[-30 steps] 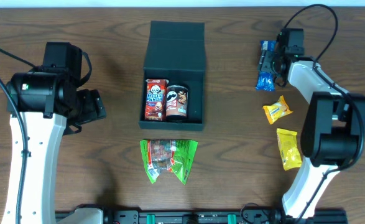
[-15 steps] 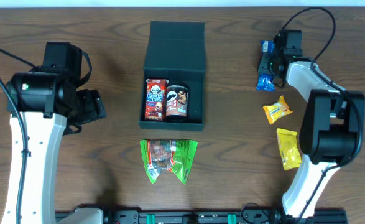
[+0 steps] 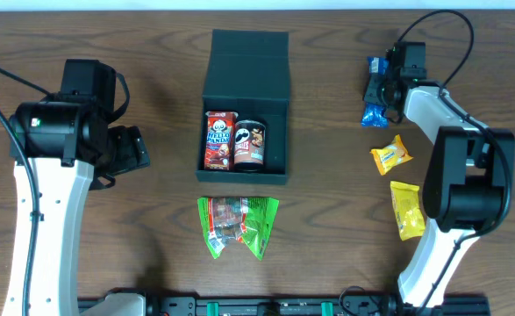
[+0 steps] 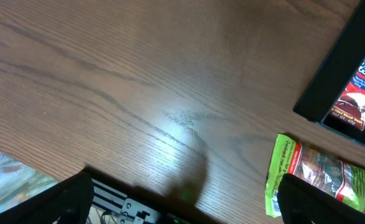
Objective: Pack container
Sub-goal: 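Grasp the blue wrapped bar with the right gripper, then carry the blue bar into the black box beside the can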
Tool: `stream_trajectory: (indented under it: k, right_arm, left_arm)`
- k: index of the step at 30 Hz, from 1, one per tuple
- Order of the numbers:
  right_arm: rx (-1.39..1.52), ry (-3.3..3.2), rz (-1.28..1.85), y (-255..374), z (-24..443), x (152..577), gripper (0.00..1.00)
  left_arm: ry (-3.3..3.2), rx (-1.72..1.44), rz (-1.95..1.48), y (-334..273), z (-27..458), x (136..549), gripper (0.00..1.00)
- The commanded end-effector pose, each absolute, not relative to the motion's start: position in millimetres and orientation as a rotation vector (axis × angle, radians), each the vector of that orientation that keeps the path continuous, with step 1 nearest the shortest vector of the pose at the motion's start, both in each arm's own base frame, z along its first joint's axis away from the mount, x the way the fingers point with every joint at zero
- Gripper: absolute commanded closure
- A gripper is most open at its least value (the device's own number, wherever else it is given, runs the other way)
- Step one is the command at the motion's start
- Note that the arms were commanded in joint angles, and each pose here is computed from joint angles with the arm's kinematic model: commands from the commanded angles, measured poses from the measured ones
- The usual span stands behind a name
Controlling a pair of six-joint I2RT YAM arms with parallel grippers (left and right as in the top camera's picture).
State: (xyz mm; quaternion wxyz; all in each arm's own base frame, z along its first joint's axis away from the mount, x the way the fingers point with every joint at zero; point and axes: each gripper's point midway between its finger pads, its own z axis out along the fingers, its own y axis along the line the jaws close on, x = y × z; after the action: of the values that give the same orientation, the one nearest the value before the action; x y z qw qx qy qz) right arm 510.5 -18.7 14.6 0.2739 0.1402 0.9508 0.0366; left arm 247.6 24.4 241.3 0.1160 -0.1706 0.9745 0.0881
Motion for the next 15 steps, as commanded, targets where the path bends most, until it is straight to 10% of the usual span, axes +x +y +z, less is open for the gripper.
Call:
stream_trajectory:
  k: [1, 15]
  right_arm:
    - [0.370, 2.577, 0.124, -13.3, 11.1, 508.7, 0.80]
    - [0.350, 2.531, 0.132, -8.3, 68.0, 499.8, 0.85]
  left_arm:
    - [2.853, -0.513, 0.286, 28.6, 240.6, 246.4, 0.05]
    - [2.854, -0.513, 0.286, 28.5, 240.6, 246.3, 0.05]
